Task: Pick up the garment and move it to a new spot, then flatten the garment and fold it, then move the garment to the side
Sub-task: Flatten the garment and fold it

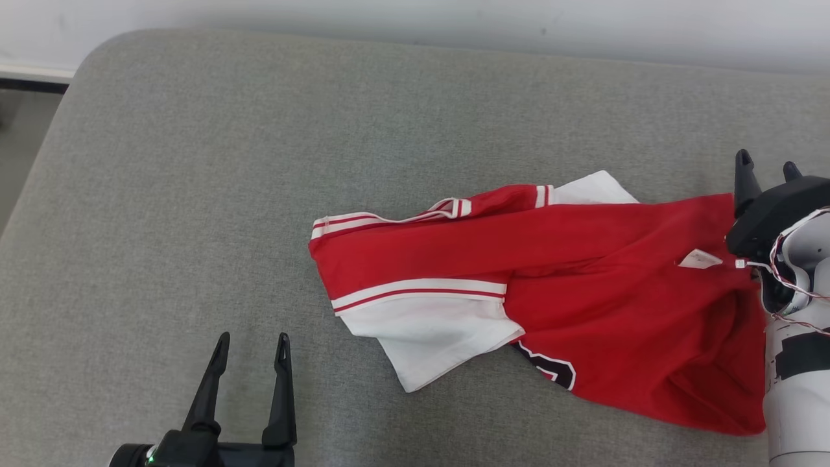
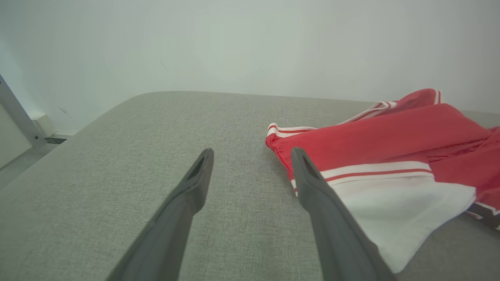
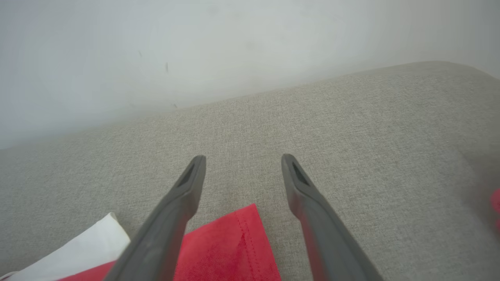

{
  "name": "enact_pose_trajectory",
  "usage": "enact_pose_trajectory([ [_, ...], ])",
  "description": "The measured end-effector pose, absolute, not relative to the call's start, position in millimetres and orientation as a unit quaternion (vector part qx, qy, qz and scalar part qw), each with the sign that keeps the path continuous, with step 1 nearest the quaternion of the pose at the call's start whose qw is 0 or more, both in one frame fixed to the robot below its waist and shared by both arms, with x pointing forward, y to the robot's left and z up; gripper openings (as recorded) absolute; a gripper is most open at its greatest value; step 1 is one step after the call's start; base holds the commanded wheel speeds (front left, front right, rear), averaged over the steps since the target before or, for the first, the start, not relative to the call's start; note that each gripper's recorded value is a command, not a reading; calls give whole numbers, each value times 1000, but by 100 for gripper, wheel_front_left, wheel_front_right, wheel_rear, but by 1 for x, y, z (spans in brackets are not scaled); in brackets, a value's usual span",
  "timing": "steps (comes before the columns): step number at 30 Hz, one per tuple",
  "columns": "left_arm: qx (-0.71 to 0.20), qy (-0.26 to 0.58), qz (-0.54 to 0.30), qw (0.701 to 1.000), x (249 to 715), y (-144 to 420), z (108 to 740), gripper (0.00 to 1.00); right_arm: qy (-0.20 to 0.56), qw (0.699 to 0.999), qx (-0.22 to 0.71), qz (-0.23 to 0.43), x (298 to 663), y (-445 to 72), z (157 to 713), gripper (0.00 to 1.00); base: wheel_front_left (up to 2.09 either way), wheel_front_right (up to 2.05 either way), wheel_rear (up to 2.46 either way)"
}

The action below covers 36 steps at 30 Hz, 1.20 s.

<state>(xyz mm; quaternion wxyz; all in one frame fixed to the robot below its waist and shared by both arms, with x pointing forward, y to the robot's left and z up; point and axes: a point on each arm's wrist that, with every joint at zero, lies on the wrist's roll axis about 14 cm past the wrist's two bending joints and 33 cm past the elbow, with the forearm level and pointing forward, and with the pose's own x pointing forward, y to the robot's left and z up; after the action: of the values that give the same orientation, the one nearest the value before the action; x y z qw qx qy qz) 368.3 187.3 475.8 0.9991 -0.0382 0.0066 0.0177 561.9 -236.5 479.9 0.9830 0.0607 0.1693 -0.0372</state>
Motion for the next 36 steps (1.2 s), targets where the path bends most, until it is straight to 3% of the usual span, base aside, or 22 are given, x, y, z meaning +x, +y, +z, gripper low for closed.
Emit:
enact_pose_trajectory([
  [8,-41,7,27,999,366,191,476,100,137,988,63,-43,550,-233,476,100,0,0,0],
  [15,-48,-1,5,999,365,177,481,100,112,991,71,-28,484,-218,467,100,0,0,0],
  [23,-47,-10,-15,999,361,166,487,100,32,998,49,-36,419,-225,483,100,0,0,0],
  [28,-48,-11,-27,998,354,159,488,100,0,999,27,-41,393,-230,492,100,0,0,0],
  [36,-48,-12,-36,998,341,154,488,100,13,999,30,-34,364,-224,481,100,0,0,0],
])
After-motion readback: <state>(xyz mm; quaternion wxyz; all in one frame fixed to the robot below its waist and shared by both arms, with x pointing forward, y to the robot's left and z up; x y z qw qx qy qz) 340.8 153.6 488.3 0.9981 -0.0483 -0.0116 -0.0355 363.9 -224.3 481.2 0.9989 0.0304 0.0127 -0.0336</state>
